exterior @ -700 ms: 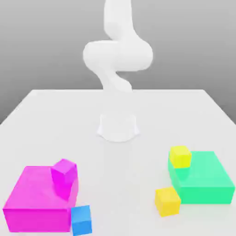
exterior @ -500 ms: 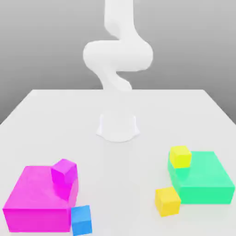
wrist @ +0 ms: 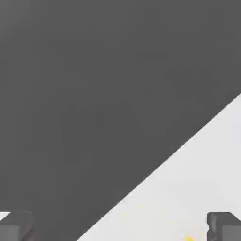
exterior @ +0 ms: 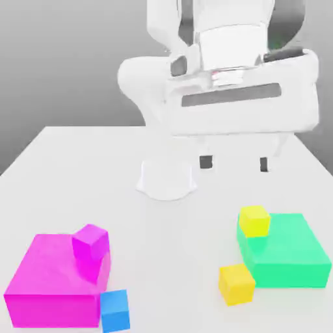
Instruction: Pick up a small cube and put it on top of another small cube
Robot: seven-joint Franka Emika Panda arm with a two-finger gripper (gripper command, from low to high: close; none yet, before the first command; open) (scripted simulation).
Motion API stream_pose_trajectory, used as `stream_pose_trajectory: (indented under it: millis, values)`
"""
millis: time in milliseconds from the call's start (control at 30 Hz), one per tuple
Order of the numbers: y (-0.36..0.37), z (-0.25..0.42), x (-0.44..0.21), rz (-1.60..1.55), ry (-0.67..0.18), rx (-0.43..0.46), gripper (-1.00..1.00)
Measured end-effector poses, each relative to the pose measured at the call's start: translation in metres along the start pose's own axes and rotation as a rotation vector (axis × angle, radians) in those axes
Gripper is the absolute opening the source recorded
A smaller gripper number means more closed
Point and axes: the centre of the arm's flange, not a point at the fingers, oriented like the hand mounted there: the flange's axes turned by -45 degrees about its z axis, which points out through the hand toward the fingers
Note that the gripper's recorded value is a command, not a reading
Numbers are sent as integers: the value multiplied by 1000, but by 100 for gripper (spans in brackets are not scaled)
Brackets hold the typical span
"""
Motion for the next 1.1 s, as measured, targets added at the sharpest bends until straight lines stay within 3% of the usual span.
stream_pose_trajectory:
  millis: [467,633,667,900,1100]
  values:
    - [57,166,-94,473,-93,-275,0]
    - [72,218,-107,499,-93,-291,0]
    - [76,228,-109,499,-93,-292,-100]
    - [76,229,-109,499,-93,-290,-100]
    - [61,173,-101,503,-94,-289,-100]
